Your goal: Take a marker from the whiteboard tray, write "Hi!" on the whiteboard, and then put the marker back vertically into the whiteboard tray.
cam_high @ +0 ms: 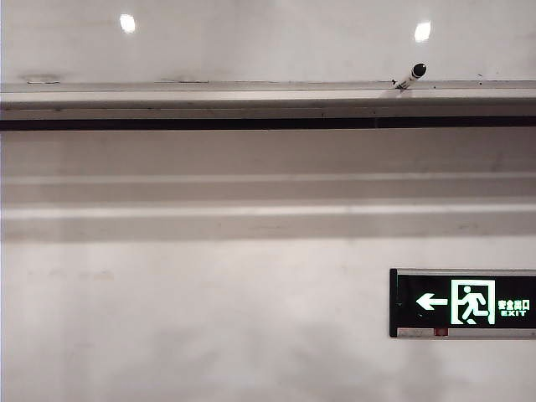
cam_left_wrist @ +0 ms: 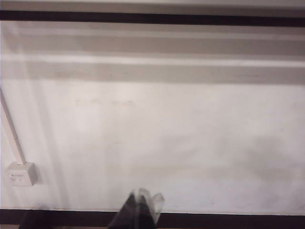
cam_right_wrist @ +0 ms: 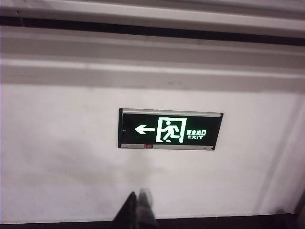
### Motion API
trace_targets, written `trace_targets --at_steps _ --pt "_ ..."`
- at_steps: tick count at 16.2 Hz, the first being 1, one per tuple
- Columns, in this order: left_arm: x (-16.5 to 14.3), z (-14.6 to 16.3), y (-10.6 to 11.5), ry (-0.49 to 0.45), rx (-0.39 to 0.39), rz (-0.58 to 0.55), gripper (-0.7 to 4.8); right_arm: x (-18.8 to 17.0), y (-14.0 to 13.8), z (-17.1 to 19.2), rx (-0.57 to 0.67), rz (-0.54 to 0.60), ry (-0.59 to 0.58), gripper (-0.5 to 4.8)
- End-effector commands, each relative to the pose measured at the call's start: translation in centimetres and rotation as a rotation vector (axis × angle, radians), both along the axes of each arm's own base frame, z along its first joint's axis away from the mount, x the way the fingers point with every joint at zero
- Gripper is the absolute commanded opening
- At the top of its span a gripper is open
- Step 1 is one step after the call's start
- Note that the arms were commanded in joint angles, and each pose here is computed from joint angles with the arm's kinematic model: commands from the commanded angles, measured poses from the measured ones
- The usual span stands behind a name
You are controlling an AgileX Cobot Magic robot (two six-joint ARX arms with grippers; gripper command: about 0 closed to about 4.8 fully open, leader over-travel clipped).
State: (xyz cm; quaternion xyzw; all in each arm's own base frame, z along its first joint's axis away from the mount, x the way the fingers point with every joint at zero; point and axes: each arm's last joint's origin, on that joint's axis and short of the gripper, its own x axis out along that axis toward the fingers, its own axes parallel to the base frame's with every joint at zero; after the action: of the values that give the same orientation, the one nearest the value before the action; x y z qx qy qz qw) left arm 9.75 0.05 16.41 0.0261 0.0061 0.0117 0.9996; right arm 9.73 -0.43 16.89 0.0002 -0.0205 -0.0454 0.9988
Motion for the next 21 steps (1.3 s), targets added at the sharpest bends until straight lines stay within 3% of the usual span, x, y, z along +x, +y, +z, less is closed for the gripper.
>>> trace_targets --at_steps 1,5,7,9,11,15,18,21 --pt "0.0 0.2 0.0 -0.017 -0.001 -0.007 -0.06 0.0 0.0 0.2 0.001 0.004 -0.02 -0.05" --pt "0.0 0.2 0.0 -0.02 -0.001 -0.004 -0.06 0.0 0.0 0.3 0.002 0.004 -0.023 -0.05" --pt "-0.2 1.2 0.0 -0.065 -0.05 -0.005 -0.06 -0.4 0.0 1.6 0.038 0.007 -0.055 -0.05" --pt "-1.1 4.6 0.0 -0.165 -0.115 -0.012 -0.06 -1.5 0.0 5.1 0.057 0.006 -0.087 -0.05" --pt "-2.3 8.9 0.0 -0.232 -0.116 -0.017 -0.06 -2.5 0.1 8.8 0.057 0.007 -0.098 -0.05" --pt "-2.2 18.0 -0.3 -0.236 -0.11 -0.115 -0.06 -1.8 0.1 15.7 0.056 0.021 -0.074 -0.05" --pt "0.2 24.2 -0.3 -0.169 -0.113 -0.119 -0.06 0.9 0.3 19.4 0.046 0.108 -0.112 -0.05" --pt "3.1 29.4 -0.7 -0.105 -0.11 -0.226 -0.06 4.3 0.8 21.5 0.048 0.165 -0.079 -0.05"
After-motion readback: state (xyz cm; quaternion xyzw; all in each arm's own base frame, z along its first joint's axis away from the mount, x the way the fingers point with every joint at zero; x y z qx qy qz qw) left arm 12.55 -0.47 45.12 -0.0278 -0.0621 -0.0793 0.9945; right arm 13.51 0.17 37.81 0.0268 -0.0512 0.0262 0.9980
